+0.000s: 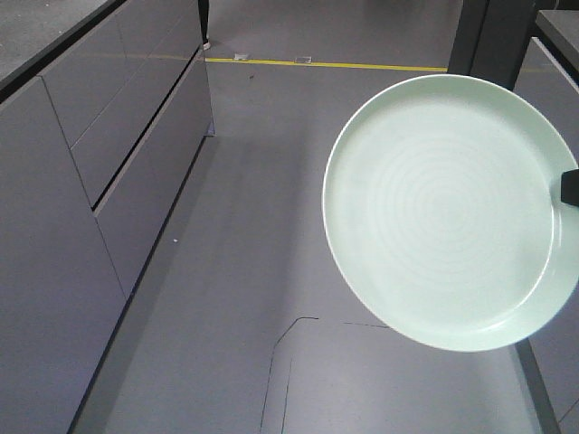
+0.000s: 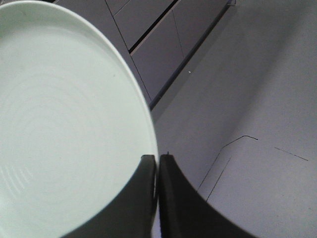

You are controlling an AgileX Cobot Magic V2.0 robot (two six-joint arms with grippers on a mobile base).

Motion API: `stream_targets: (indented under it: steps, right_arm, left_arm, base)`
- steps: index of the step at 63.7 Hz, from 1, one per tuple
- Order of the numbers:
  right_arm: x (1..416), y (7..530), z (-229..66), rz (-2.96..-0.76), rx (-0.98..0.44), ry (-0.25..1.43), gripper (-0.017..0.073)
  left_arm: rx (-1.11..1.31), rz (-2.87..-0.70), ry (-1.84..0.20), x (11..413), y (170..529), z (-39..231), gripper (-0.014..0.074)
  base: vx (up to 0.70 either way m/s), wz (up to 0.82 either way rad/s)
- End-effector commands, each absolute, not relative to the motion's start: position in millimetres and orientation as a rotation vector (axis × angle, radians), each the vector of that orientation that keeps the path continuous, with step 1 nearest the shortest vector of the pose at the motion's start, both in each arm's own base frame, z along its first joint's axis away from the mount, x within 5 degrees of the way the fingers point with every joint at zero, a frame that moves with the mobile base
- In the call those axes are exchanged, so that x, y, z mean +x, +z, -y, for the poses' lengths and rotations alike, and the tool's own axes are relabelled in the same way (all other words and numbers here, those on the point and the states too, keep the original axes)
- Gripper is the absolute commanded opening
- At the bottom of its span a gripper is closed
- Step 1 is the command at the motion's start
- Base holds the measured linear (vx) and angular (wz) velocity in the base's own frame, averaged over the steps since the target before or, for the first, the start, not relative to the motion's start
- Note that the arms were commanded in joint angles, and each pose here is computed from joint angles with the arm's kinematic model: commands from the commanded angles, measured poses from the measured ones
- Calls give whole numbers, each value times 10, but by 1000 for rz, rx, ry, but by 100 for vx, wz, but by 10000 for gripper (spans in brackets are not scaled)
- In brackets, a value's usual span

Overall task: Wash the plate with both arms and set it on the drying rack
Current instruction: 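Drive along the aisle carrying the plate in the right gripper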

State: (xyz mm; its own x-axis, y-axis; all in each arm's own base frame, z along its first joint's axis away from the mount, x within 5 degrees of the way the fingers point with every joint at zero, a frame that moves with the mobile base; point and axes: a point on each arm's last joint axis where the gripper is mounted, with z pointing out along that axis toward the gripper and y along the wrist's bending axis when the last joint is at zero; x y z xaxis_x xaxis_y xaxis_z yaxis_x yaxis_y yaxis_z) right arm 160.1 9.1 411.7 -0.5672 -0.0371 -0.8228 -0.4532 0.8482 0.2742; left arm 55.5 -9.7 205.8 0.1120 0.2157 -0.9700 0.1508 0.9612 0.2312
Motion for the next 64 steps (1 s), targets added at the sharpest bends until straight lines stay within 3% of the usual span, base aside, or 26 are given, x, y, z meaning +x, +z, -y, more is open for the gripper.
stream_targets:
  steps: [1,64]
  right_arm:
    - [1584,4244,-118,-2040,-348,597,-8]
    - [1584,4244,-118,-2040,-348,597,-8]
  left_arm:
    - [289,-1401,28,544,2058,104,-6]
    - [289,-1401,28,544,2058,104,-6]
  base:
    - [18,1]
    - [17,0]
